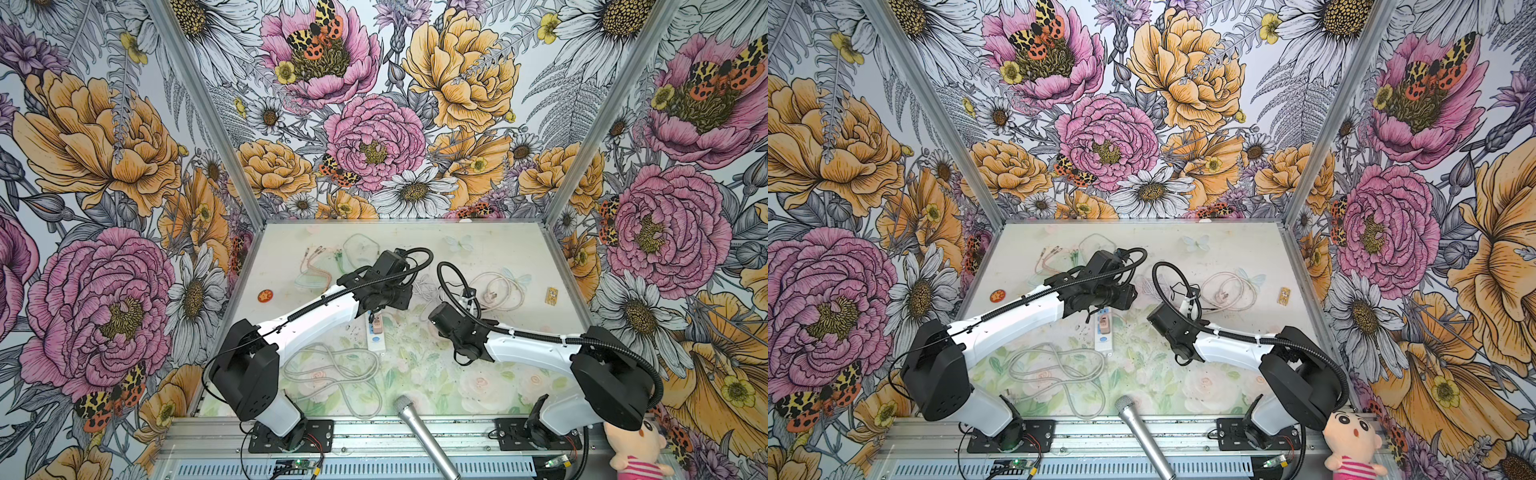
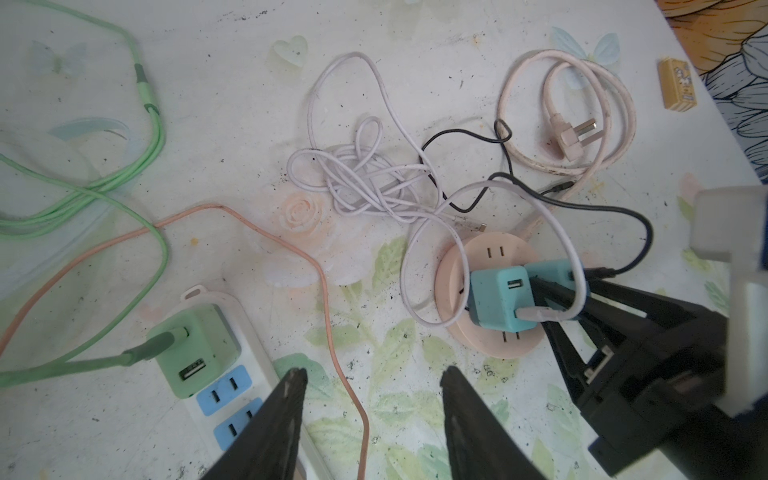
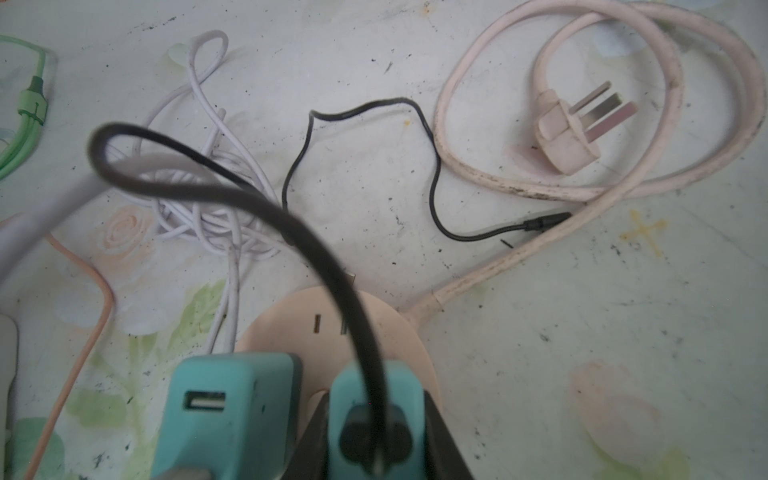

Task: Insert the plug
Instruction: 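Press the teal charger down into the pink socket with the right gripper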

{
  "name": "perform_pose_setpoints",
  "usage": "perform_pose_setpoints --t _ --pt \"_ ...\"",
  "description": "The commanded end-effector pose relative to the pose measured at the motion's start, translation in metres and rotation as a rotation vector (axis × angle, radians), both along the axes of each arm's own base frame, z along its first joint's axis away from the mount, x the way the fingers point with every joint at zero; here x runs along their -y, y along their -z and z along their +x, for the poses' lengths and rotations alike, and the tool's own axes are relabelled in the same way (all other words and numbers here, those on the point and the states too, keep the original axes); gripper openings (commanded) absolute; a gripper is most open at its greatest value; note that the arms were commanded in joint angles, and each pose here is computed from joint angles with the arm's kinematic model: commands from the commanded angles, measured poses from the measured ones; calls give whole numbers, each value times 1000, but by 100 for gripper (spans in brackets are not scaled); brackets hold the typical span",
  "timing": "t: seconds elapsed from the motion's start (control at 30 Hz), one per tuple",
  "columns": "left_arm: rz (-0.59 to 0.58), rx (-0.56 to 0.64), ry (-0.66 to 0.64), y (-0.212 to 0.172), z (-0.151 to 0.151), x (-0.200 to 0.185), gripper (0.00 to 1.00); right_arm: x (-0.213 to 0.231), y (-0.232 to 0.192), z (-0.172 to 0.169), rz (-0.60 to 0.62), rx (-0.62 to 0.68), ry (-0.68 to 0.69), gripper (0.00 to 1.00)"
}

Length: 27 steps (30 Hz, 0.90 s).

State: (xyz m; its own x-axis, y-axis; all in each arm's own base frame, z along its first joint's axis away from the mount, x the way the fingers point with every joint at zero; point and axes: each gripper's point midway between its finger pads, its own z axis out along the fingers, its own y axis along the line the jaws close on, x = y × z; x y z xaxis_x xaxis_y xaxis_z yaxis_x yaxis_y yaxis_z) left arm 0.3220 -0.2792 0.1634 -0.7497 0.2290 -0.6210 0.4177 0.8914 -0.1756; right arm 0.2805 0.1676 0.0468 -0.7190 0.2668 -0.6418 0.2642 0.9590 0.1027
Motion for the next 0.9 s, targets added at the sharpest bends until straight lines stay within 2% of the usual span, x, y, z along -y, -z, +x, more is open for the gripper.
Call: perform_pose_setpoints --t 0.0,0.27,0.53,0.73,0.87 --pt "-40 44 16 -18 8 7 55 52 87 -114 -126 -549 -18 18" --pt "-47 56 9 -24 6 3 56 54 88 -115 -137 -554 -16 18" --pt "-36 47 -1 -18 5 -1 55 53 79 -112 -130 -523 -24 25" --pt "-39 52 -3 -20 5 -2 56 45 65 -104 -107 -489 -42 36" --pt "-46 56 -9 -23 4 -3 56 46 56 -100 -137 -478 -53 37"
